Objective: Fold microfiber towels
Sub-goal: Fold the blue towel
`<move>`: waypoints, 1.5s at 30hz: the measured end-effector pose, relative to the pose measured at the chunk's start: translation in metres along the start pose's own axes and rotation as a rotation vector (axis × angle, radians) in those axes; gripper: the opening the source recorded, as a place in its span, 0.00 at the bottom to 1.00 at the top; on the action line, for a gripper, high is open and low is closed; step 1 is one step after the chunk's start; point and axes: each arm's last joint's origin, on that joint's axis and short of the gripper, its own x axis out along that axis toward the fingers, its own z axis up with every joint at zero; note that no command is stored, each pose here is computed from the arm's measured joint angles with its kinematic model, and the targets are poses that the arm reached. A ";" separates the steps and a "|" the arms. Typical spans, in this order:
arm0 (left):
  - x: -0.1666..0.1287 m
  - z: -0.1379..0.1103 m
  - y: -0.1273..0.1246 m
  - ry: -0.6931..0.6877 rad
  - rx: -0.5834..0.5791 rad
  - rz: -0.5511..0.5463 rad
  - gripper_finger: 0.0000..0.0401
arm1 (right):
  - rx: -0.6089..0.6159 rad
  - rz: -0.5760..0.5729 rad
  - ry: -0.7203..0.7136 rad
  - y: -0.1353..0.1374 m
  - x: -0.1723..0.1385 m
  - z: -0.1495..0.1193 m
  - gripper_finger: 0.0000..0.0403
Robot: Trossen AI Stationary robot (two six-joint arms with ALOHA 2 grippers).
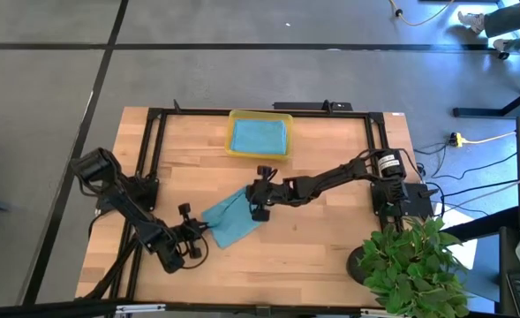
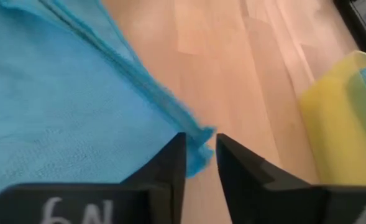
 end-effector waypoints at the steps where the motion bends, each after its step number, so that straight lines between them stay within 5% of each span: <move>1: -0.001 0.001 0.001 -0.001 0.000 0.000 0.01 | 0.001 -0.008 0.001 0.000 0.000 0.000 0.24; 12: -0.018 0.024 0.021 -0.050 -0.025 0.026 0.21 | 0.024 -0.018 0.006 0.000 0.000 0.000 0.38; 21: -0.017 0.039 0.038 -0.043 -0.035 0.072 0.22 | -0.009 -0.047 0.022 0.011 -0.005 -0.001 0.38; 37: -0.024 0.058 0.025 -0.026 -0.034 -0.032 0.29 | -0.062 -0.078 0.012 0.026 -0.013 0.001 0.38; 45: -0.013 0.054 0.003 -0.034 -0.085 -0.113 0.29 | -0.015 0.214 -0.080 0.034 -0.018 0.011 0.31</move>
